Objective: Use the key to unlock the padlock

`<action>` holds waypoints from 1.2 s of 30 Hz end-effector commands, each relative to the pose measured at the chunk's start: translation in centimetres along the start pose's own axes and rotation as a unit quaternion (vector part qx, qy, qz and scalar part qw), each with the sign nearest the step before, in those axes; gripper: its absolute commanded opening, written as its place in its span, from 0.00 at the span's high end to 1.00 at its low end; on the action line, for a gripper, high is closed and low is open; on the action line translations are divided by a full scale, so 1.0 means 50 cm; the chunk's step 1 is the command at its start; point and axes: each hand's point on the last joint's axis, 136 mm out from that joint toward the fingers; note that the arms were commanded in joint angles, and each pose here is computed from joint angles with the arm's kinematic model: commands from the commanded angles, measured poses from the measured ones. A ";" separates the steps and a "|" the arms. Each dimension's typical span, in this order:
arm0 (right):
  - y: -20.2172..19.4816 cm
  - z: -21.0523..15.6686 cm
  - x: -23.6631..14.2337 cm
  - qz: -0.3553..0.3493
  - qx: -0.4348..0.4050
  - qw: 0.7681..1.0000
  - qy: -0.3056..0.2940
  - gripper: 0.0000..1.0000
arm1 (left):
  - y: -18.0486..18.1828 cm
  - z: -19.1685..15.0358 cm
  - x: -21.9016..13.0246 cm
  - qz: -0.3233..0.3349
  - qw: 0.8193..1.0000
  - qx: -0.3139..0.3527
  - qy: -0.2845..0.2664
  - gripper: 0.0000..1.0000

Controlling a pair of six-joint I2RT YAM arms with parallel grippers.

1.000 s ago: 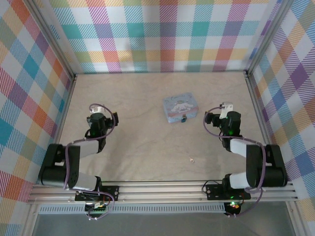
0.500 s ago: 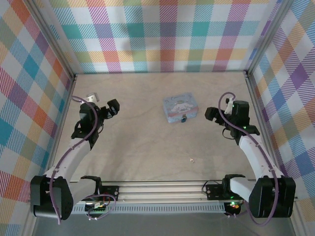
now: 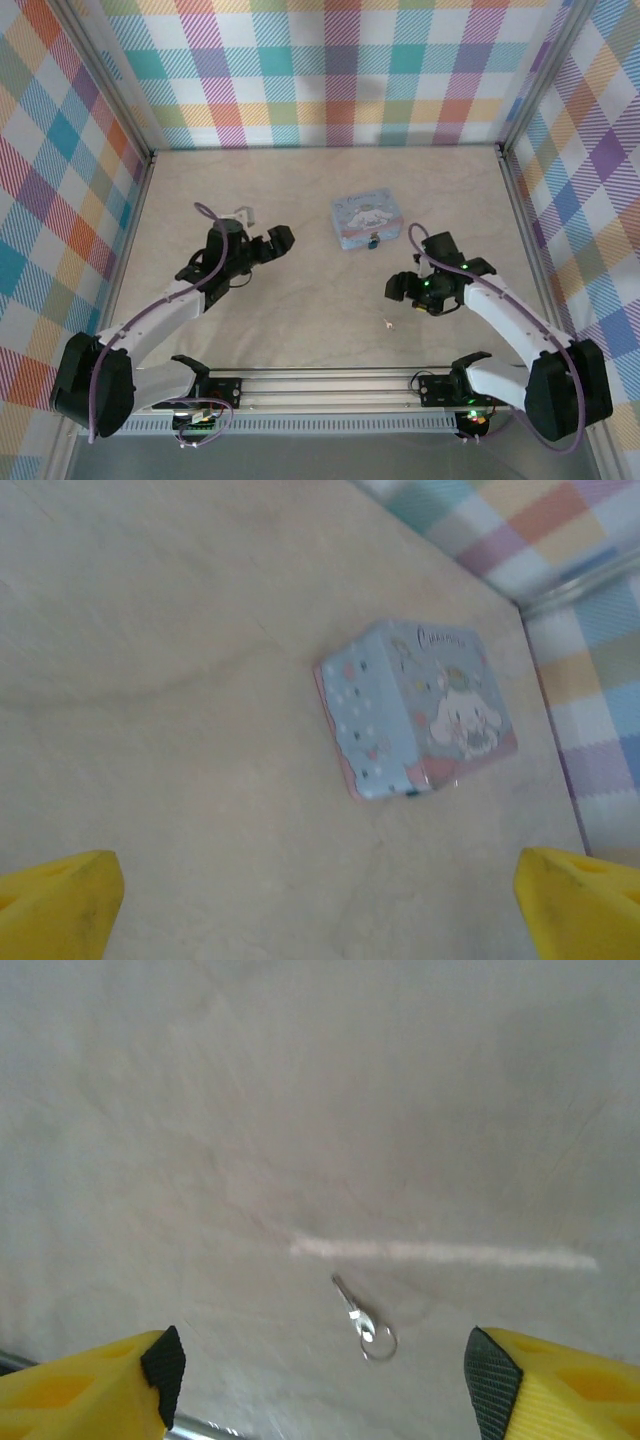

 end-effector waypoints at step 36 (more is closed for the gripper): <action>-0.031 -0.075 0.119 -0.146 -0.025 0.983 0.107 0.69 | -0.053 0.016 0.014 -0.018 1.000 0.002 -0.007 0.00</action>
Point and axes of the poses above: each hand's point on the last joint's axis, 136 mm out from that joint toward the fingers, its own x axis out along the fingers, its own y axis along the line the jaws close on, z = x × y, and after that the axes turned 3 degrees about x, right-handed
